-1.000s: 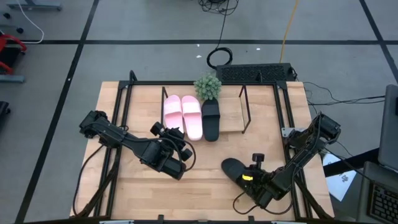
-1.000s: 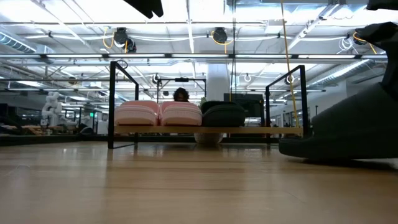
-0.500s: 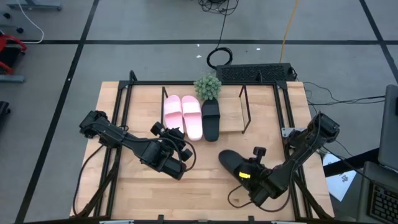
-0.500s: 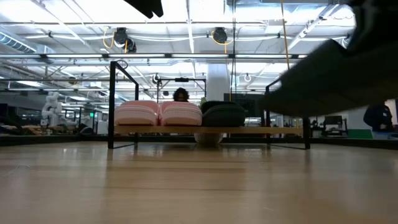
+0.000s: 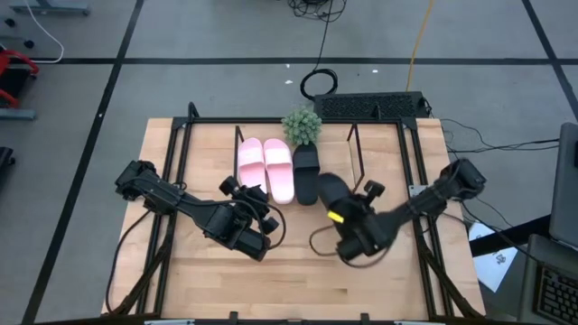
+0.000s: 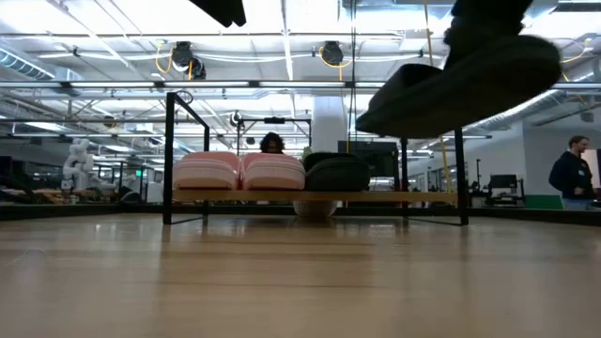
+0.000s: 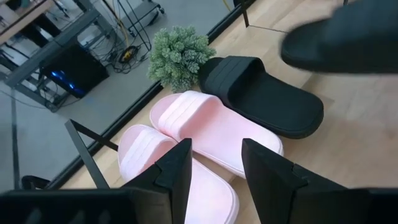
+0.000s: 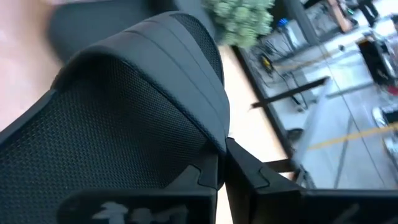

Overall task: Pick and place slides into the shelf
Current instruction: Put the right black slipper on the shelf

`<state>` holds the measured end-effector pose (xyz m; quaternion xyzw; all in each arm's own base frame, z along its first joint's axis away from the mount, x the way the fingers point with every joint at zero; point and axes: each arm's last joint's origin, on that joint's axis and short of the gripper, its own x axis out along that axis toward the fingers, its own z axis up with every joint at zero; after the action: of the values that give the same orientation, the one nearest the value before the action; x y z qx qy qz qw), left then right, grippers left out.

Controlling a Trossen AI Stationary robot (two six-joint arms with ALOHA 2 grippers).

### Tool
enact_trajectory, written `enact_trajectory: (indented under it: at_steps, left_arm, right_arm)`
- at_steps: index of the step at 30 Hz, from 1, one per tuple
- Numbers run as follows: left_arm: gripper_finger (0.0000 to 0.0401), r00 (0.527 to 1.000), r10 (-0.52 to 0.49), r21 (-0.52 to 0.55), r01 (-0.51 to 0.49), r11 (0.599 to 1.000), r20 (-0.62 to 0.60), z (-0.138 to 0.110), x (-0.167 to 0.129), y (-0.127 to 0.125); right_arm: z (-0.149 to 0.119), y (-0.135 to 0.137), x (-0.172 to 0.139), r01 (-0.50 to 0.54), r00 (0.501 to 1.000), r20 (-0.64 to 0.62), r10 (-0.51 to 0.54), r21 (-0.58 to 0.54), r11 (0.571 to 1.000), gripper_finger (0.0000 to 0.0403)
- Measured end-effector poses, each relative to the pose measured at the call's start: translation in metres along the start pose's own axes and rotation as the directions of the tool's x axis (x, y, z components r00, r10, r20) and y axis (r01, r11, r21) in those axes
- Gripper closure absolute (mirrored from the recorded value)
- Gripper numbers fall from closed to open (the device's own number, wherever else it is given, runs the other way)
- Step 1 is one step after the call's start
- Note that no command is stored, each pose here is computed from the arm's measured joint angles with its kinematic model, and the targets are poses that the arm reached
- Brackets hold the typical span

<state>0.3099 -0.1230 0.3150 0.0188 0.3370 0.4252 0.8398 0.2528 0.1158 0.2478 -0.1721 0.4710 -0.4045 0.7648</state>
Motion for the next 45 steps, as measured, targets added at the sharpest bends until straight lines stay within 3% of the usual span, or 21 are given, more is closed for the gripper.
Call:
enact_trajectory:
  at_steps: [11,27,45]
  left_arm:
    - [0.0256,1.000,0.003,0.053,-0.003,0.999,-0.001,0.000,0.000,0.000]
    - [0.0256,1.000,0.009,0.093,-0.010,0.996,0.006,0.000,0.000,0.001]
    - [0.0256,1.000,0.007,0.104,-0.007,0.995,-0.003,-0.001,0.000,0.001]
  right_arm:
    - [0.025,-0.030,0.034,0.113,0.987,-0.130,-0.099,0.105,0.988,0.0402]
    - [0.045,-0.045,0.073,0.129,0.978,-0.184,-0.096,0.175,0.976,0.0403]
    - [0.031,-0.047,0.111,0.175,0.956,-0.261,-0.134,0.140,0.975,0.0403]
